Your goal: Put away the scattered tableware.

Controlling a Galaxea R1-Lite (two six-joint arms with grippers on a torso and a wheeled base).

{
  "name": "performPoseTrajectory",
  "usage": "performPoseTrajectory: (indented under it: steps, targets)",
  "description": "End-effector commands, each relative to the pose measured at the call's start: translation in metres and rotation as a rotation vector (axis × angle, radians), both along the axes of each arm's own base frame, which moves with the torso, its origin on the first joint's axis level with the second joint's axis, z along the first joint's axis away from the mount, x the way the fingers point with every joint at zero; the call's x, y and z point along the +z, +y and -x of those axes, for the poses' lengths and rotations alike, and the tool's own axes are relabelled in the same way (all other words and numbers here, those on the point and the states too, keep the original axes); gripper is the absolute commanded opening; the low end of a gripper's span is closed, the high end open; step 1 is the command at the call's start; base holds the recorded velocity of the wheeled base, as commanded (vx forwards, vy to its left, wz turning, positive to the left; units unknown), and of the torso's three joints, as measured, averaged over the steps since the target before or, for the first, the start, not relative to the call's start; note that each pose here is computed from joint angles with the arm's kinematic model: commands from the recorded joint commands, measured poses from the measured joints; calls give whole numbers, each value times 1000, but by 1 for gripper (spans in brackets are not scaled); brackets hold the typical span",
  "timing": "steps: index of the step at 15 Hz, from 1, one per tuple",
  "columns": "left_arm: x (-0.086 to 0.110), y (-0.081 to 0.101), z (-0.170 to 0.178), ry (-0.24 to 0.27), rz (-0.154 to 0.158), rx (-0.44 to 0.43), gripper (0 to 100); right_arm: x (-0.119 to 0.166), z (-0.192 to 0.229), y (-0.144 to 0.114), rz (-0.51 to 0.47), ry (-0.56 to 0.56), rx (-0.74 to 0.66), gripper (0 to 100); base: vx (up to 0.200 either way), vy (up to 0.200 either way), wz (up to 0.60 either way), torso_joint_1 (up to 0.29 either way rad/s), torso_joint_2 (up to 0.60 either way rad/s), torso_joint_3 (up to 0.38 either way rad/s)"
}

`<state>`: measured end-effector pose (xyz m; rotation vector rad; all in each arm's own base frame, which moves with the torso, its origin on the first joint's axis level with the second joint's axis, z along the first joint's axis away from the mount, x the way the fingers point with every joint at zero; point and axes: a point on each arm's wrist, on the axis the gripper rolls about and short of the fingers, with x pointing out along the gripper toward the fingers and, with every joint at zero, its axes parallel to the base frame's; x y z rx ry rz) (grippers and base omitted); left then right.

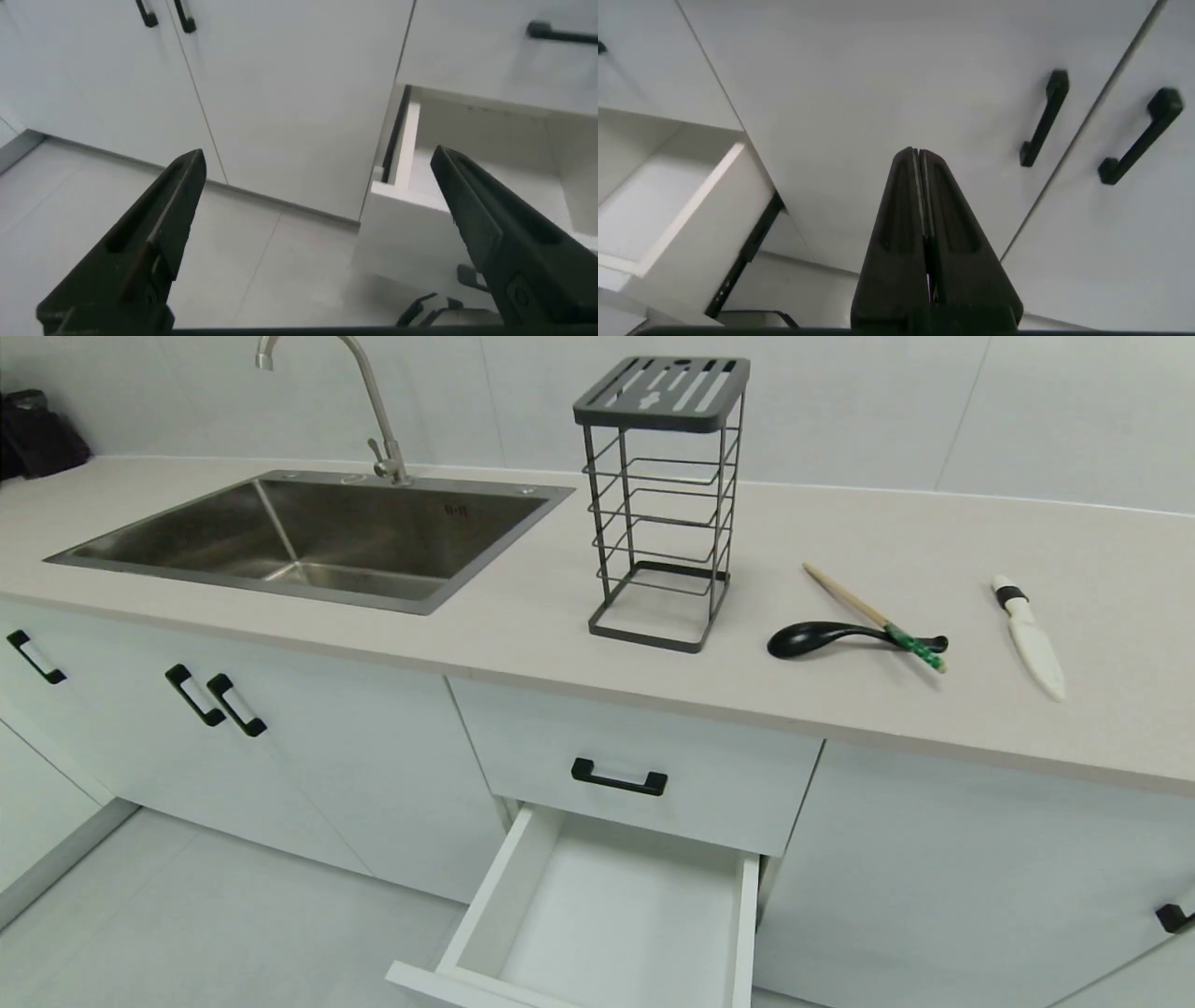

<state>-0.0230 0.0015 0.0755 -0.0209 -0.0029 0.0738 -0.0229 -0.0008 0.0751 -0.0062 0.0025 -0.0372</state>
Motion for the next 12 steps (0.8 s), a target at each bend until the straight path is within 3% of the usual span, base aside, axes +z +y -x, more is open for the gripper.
performPoseTrajectory:
  steps: [1,3,5,7,9,12]
  targets:
    - [0,0,0,0,5,1,100,0,0,0,0,1,0,0,0,0,0,66,-461,-217]
    - [0,0,0,1,-2,1,100,0,0,0,0,1,0,0,0,0,0,115,-500,-220]
    - [0,0,0,1,-7,1,100,0,0,0,-2,1,0,0,0,0,0,386,-500,-229]
    - [0,0,0,3,-38,0,100,0,0,0,-5,1,0,0,0,0,0,359,-488,-242]
    - [0,0,0,2,-16,1,100,0,0,0,-5,1,0,0,0,-200,0,288,-510,-229]
    - [0,0,0,2,-21,1,100,0,0,0,-5,1,0,0,0,-200,0,269,-525,-246]
